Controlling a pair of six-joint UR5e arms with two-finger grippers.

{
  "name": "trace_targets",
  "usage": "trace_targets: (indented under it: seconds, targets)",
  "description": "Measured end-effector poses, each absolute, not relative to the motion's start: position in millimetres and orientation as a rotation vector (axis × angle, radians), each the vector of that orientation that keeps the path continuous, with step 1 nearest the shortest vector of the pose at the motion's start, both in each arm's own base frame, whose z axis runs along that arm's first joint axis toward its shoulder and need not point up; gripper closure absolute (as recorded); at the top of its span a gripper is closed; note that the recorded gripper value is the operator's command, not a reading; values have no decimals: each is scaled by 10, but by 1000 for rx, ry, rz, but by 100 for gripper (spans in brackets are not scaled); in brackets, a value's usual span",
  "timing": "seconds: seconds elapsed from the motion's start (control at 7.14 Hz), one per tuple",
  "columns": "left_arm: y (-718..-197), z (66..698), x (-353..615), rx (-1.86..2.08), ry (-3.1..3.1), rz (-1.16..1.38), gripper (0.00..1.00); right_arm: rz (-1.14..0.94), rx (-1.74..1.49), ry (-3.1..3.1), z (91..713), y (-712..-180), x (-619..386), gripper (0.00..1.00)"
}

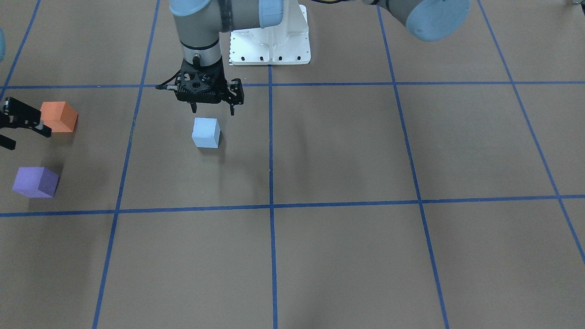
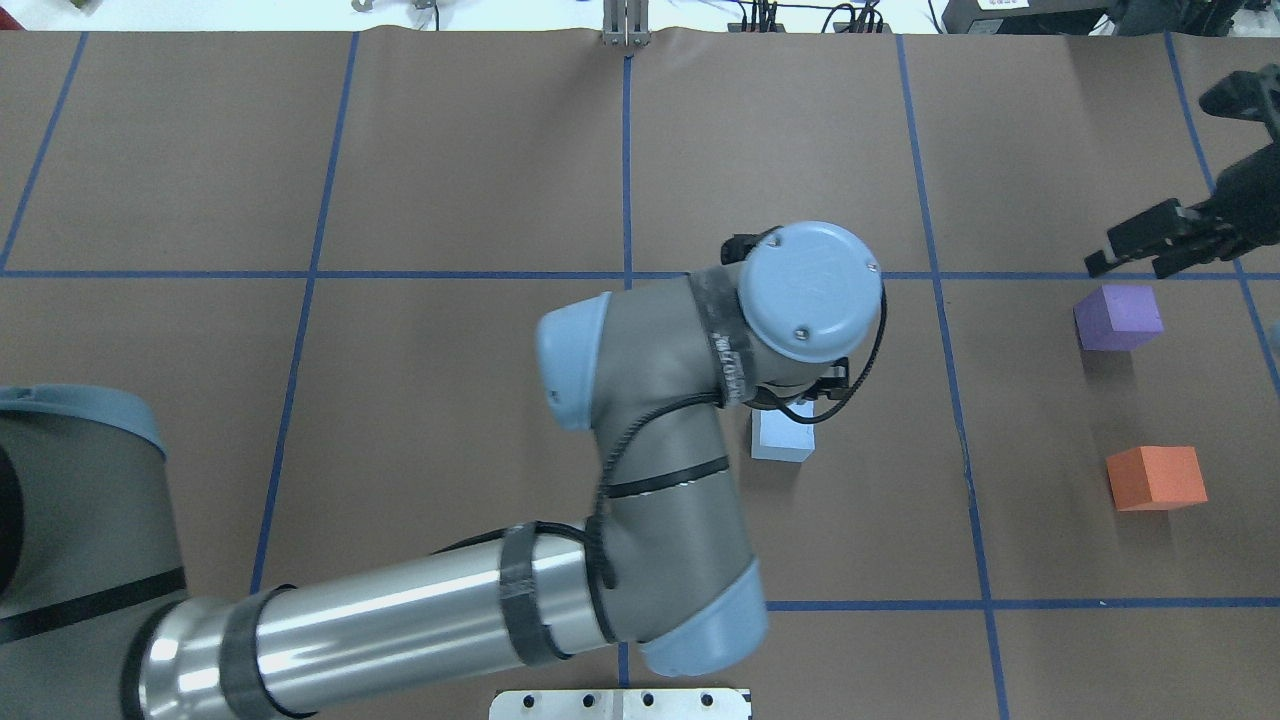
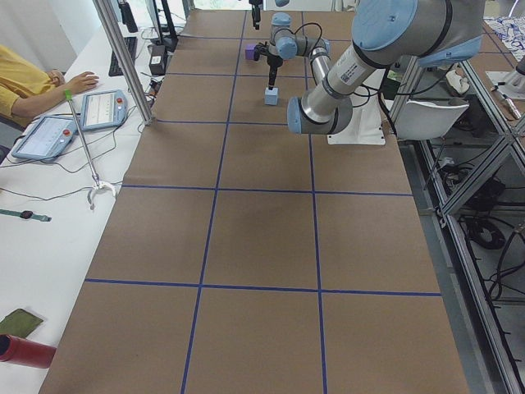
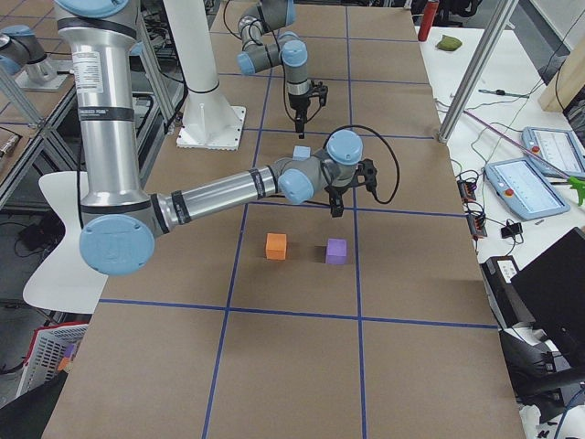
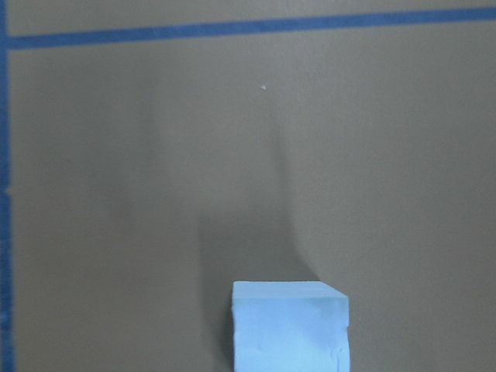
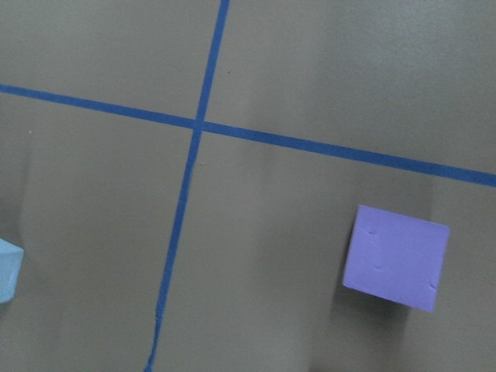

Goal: Place blue block between orange and purple blocks
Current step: 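Release the light blue cube and lift the left gripper away while the right arm approaches, then lower the right gripper onto the light blue cube and grasp it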

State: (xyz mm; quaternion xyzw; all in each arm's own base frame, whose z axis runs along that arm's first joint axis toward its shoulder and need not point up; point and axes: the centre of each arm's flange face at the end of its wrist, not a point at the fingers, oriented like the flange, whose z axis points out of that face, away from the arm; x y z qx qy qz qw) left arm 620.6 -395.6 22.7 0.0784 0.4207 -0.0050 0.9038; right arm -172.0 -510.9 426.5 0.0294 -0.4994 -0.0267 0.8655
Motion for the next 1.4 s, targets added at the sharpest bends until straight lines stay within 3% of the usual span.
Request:
trace_targets:
  seconds: [0.28, 0.7, 1.4]
  targets:
    - [-4401, 1222, 5025, 164, 853, -7, 0, 90, 31, -1019, 3466, -5111, -2872, 1]
    - [-5165, 2577, 3532, 118, 815, 71, 0, 201, 20, -987, 2934, -4489, -4269, 1]
    - [-5262, 2982, 3372, 110, 807, 95, 0, 201, 17, -899, 3206, -4143, -4806, 1]
